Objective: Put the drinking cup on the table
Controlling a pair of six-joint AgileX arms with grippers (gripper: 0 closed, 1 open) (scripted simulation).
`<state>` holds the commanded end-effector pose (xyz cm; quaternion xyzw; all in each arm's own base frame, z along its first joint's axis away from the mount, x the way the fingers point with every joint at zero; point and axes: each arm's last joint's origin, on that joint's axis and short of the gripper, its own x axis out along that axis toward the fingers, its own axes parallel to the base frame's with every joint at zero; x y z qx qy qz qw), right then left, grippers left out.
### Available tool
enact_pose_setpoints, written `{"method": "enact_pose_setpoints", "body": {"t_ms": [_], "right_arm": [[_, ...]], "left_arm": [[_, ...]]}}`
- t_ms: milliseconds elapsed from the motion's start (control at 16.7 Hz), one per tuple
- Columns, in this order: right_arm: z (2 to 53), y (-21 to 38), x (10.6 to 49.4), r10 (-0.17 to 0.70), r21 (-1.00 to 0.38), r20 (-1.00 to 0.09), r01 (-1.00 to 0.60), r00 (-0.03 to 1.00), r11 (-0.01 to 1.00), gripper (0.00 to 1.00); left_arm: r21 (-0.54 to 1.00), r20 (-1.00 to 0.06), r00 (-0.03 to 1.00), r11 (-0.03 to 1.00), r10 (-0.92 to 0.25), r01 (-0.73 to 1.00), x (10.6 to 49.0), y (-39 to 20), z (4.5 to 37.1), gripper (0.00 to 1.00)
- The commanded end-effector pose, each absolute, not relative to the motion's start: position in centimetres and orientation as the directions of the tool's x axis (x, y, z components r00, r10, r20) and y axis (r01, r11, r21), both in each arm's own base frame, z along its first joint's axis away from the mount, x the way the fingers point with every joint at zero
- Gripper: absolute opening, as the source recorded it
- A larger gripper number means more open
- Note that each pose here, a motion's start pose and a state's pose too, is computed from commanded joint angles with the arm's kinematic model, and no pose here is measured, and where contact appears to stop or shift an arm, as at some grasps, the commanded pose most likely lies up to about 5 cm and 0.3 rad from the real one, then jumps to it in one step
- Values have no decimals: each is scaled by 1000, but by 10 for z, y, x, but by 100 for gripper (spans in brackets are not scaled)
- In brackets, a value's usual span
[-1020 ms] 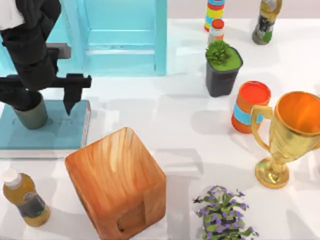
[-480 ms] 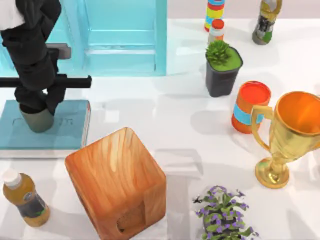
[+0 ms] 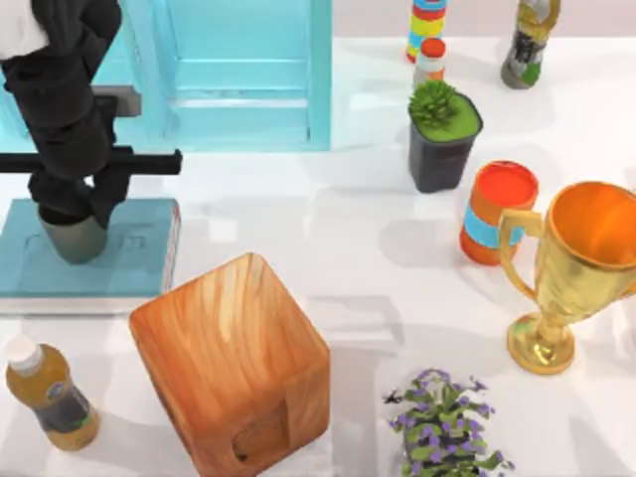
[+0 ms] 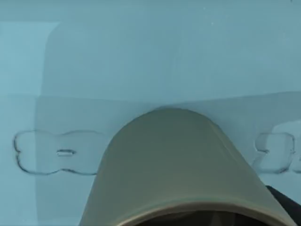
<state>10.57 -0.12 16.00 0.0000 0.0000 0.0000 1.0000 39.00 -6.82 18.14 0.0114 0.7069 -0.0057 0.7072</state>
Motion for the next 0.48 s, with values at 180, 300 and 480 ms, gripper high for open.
{"method": "enact_pose_setpoints", "body": {"t_ms": [180,300,480], "right_arm": [[160,-1,106,0,0,0,0,1000,1000,100],[160,-1,106,0,0,0,0,1000,1000,100],[160,-1,106,0,0,0,0,1000,1000,100]], "left_arm": [[7,-1000,6,1000,7,21,392,-68,201,0],[9,-1000,-2,1000,9,22,390,-68,219,0],[8,-1000,0,1000,8,23,390,-68,230,0]]}}
